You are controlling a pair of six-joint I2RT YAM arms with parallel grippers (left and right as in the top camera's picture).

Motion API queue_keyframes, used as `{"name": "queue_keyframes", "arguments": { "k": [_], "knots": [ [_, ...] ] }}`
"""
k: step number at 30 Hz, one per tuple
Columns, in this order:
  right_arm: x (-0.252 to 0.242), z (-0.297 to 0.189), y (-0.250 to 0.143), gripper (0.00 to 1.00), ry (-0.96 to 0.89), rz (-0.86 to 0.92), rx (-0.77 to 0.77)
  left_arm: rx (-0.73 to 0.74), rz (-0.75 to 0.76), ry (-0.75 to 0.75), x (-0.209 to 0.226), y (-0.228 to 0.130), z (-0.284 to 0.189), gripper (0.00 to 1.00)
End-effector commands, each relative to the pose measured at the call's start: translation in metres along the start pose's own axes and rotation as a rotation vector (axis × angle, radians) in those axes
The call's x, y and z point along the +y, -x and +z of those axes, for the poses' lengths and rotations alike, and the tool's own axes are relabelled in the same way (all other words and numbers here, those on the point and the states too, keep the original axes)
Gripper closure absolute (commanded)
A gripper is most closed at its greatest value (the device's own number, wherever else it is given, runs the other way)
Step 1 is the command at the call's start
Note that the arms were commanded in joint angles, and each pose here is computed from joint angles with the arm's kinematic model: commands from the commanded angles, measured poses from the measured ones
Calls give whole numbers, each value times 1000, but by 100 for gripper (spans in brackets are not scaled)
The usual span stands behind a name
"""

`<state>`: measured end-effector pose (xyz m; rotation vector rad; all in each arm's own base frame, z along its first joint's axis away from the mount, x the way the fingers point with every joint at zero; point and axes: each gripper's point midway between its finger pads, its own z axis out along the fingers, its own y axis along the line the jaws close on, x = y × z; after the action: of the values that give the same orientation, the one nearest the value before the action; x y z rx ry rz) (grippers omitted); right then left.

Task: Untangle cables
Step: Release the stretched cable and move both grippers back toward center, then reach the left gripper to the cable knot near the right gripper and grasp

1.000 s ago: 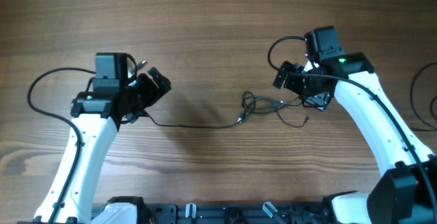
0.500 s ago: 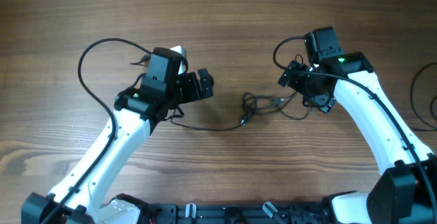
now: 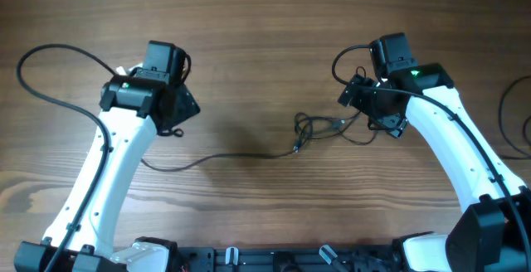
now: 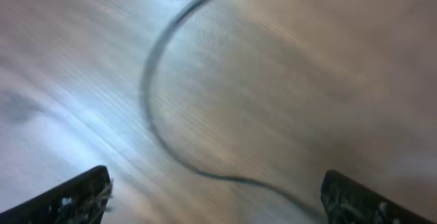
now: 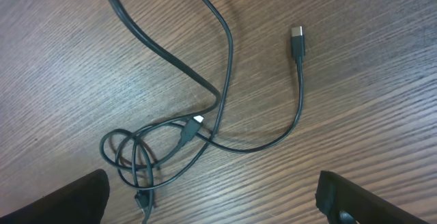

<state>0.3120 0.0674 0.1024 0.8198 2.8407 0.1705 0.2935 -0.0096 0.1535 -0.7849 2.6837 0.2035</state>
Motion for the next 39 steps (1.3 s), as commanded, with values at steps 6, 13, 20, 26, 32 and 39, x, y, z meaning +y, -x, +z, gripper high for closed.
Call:
{"name": "queue_keyframes", "arguments": {
  "k": [6,13,20,26,32,39],
  "knots": [
    [-2,6,-3,0,-13,28,19,-66,426,-632,-155,-6,-32,21],
    [15,5,1,0,66,28,19,49,615,-511,-189,-57,38,25],
    [15,5,2,0,68,28,16,-42,790,-409,-221,-86,72,25],
    [14,6,2,0,65,21,14,-103,812,-467,-249,-96,69,23],
    [11,6,5,0,46,19,-6,-87,818,-464,-250,-103,76,23],
    [14,6,8,0,56,19,-19,7,789,-516,-254,-122,81,23]
  ]
}}
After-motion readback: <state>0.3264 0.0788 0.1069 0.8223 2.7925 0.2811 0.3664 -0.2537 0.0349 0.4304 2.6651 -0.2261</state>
